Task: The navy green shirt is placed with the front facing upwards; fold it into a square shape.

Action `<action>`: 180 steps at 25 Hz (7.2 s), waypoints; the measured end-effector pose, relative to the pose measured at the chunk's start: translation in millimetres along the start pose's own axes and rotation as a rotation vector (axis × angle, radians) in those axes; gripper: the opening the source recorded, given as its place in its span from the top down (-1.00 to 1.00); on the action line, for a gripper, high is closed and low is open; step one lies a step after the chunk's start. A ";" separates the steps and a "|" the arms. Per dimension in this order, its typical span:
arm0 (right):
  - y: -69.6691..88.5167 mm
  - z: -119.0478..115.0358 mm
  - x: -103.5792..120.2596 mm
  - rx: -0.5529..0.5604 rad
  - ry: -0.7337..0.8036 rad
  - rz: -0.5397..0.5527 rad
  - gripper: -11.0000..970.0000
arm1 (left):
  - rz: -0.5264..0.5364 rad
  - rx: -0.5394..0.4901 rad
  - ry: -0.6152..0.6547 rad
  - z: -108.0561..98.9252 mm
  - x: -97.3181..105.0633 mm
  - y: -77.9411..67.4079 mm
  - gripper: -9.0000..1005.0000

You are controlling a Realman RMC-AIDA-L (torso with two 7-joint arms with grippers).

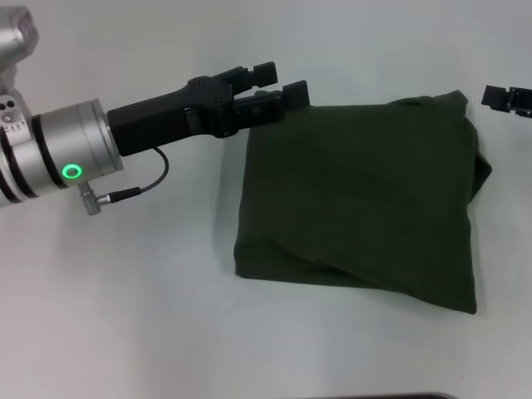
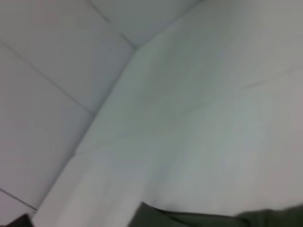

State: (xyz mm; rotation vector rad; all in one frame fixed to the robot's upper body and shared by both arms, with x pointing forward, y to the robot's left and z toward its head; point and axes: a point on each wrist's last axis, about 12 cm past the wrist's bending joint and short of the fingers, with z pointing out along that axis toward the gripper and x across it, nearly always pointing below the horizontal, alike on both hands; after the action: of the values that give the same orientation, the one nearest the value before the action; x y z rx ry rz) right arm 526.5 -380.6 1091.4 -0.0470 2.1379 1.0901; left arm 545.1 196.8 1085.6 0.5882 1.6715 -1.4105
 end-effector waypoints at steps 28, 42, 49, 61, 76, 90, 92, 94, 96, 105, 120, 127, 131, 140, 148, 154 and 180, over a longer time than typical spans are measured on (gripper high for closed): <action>-12.8 37.7 -6.0 0.173 0.082 0.139 0.15 | 0.056 -0.045 0.008 -0.6 -3.7 5.6 -0.88; -3.4 44.3 -12.4 0.131 0.057 0.109 0.85 | 0.054 -0.056 0.029 -1.1 -4.1 7.6 -0.86; -5.2 34.0 -3.6 0.111 0.083 0.103 0.36 | 0.030 -0.060 0.052 -7.9 -2.6 8.4 -0.88; -13.0 14.3 11.9 0.124 0.097 0.161 -0.21 | 0.041 -0.082 0.033 -29.4 2.5 5.9 -0.88; -7.9 34.0 9.8 0.105 0.103 0.172 -0.18 | 0.037 -0.094 0.025 -45.1 11.3 2.0 -0.86; -8.9 43.8 9.6 0.122 0.103 0.199 0.13 | 0.050 -0.097 0.023 -47.0 13.6 1.5 -0.86; -8.4 44.7 9.2 0.121 0.103 0.198 0.22 | 0.053 -0.098 0.023 -47.1 14.0 1.4 -0.86; -7.5 45.3 8.5 0.116 0.103 0.197 0.31 | 0.053 -0.097 0.025 -47.0 14.6 1.2 -0.86; -6.7 46.4 7.3 0.112 0.103 0.194 0.45 | 0.052 -0.096 0.030 -46.9 15.4 1.1 -0.86; -5.7 50.9 -2.5 0.122 0.078 0.179 0.91 | 0.038 -0.025 0.109 -67.6 26.8 -9.7 -0.86; 3.6 71.8 -12.6 0.114 0.079 0.145 0.91 | 0.066 -0.007 0.257 -79.7 52.8 -16.8 -0.86; 1.9 68.5 -7.3 0.113 0.076 0.157 0.91 | 0.074 0.003 0.269 -77.0 51.7 -16.7 -0.86; -1.8 62.5 -5.1 0.121 0.056 0.172 0.90 | 0.072 0.013 0.278 -75.4 52.0 -17.3 -0.86; -1.5 63.9 -6.0 0.123 0.054 0.165 0.91 | 0.063 0.052 0.319 -63.1 59.7 -20.9 -0.86; -1.3 64.5 -6.0 0.122 0.054 0.164 0.91 | 0.061 0.016 0.316 -54.4 65.0 -18.1 -0.86; -1.5 64.1 -5.7 0.121 0.052 0.167 0.90 | 0.074 -0.087 0.326 -54.8 69.9 -7.8 -0.86; 19.7 60.3 -31.3 0.000 0.010 0.115 0.90 | 0.074 -0.133 0.321 -62.5 77.9 -6.9 -0.87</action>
State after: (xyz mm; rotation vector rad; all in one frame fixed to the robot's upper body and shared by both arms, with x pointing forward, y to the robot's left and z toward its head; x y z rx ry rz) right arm 578.4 -333.5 1101.4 0.0708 2.1721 1.1579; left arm 479.6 241.8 1024.8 0.8249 1.9553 -1.1871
